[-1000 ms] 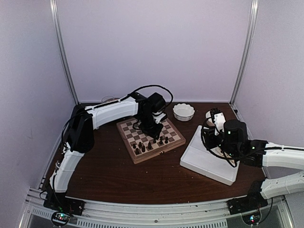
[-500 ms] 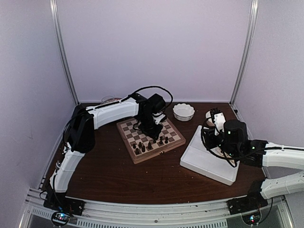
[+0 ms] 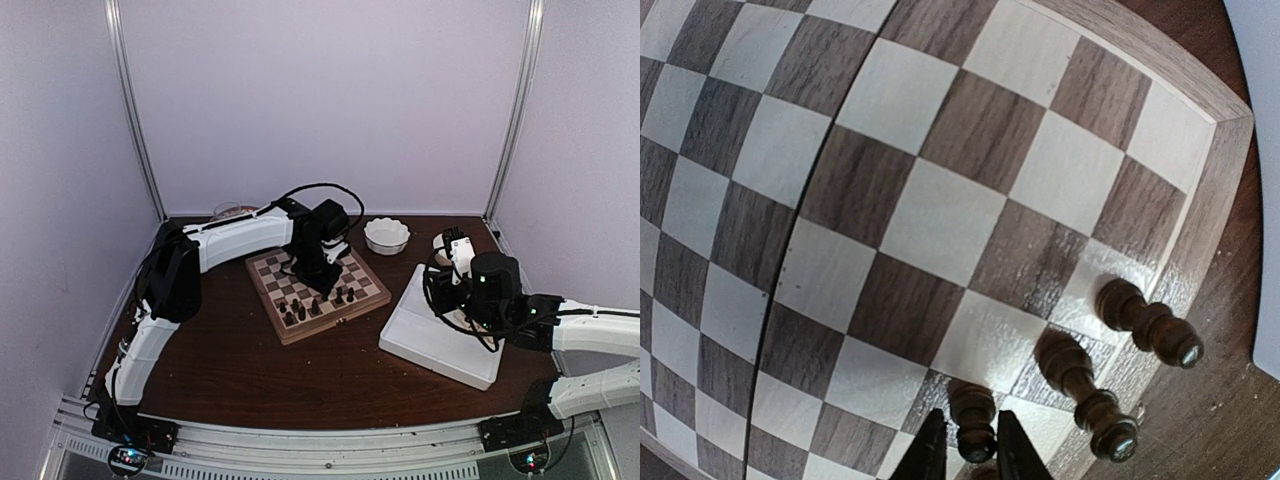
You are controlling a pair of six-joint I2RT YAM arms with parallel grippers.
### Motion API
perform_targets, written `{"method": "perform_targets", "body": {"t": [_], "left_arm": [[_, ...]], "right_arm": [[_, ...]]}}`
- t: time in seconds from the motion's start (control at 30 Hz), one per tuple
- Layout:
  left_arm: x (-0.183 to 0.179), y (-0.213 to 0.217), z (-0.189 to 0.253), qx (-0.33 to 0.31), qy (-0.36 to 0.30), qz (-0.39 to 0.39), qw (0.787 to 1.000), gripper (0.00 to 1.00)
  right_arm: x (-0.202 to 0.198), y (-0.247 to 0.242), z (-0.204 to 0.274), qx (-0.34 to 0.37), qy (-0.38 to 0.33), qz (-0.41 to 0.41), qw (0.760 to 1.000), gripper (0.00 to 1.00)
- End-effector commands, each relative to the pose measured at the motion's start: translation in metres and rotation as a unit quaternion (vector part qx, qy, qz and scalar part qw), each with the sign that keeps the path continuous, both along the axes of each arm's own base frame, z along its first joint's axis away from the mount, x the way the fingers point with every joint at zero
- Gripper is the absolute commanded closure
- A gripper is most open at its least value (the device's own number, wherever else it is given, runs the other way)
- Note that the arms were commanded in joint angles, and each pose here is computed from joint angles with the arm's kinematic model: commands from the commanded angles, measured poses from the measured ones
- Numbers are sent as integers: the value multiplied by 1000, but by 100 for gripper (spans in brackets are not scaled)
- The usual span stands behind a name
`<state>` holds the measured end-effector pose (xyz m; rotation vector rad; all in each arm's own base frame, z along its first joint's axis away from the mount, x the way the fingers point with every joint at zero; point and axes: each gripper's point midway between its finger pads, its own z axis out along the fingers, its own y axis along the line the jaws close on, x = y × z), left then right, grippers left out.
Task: Set up the chess pieces on the board
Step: Adjust the pawn at f7.
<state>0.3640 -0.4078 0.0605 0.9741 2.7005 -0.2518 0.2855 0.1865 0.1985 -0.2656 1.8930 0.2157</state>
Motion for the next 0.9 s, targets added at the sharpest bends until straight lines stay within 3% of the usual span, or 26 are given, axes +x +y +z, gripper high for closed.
{"method": "perform_targets", "body": {"t": [0.0, 0.87], "left_arm": [[0, 1, -5, 11, 0, -6, 1000, 83], [0, 34, 17, 33, -16, 6, 999, 87]], "right_arm": [[3, -3, 5, -1, -9, -7, 1000, 59], [3, -2, 2, -4, -6, -5, 1000, 59]]}}
